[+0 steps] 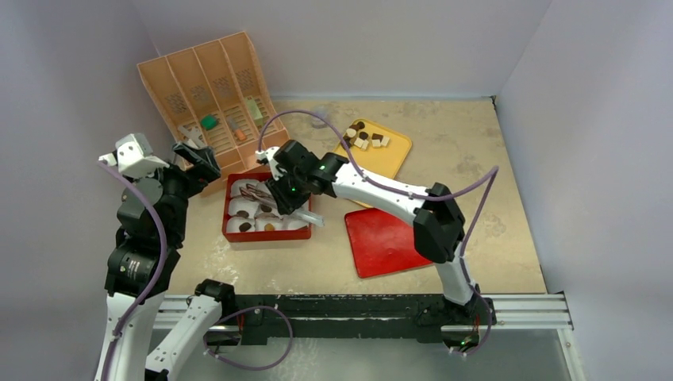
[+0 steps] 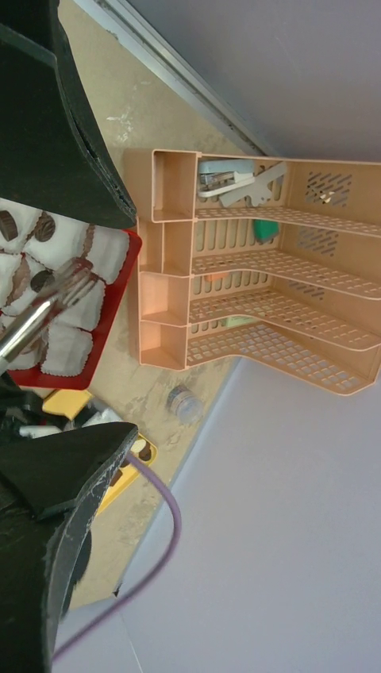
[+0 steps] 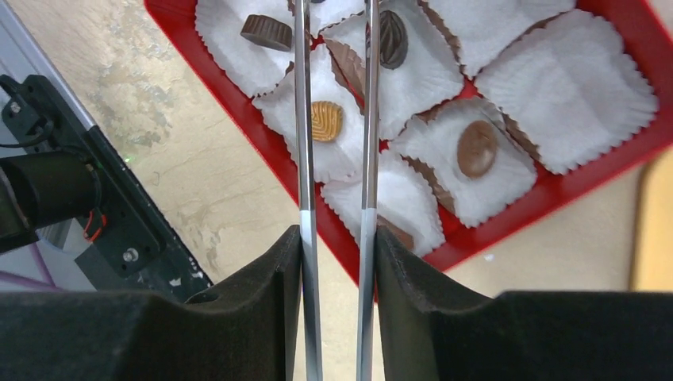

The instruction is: Pack the chocolate

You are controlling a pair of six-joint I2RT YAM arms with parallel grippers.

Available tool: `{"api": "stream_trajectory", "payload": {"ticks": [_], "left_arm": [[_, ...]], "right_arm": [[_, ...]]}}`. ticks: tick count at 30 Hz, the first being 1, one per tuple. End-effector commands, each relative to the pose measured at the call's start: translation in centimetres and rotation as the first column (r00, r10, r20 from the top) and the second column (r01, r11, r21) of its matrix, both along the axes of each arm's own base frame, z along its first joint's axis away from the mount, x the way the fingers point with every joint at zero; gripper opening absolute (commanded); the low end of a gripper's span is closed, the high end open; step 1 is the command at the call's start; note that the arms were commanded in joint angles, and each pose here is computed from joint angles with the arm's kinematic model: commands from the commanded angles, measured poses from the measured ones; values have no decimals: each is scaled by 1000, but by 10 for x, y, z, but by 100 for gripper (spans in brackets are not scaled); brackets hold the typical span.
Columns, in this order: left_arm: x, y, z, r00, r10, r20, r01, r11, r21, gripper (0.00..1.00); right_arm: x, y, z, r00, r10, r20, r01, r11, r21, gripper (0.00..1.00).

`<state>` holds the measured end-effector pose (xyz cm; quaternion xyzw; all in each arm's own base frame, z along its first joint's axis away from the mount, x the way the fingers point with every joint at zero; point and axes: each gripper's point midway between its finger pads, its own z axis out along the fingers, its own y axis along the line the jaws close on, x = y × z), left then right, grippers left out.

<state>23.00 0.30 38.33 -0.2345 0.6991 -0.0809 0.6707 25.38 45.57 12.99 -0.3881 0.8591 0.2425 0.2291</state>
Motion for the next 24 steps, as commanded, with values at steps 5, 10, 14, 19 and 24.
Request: {"api": "stream_trajectory", "payload": {"ticks": [5, 10, 14, 19, 24], "left_arm": [[21, -26, -12, 994, -107, 9, 107, 994, -33, 91], [39, -39, -41, 987, -148, -62, 145, 988, -53, 91], [53, -53, -72, 968, -202, -148, 195, 979, -58, 91], [67, -86, -98, 911, -357, -208, 346, 934, -87, 91], [73, -105, -127, 843, -451, -294, 440, 892, -106, 90]], "right_arm": [[34, -60, 84, 972, -153, 179, 145, 988, 58, 37], [55, -108, 97, 943, -259, 209, 254, 966, 48, 37], [71, -142, 105, 910, -329, 252, 333, 942, 29, 38], [88, -180, 95, 881, -400, 253, 418, 908, -19, 38], [107, -223, 74, 839, -487, 244, 518, 851, -82, 38]]}}
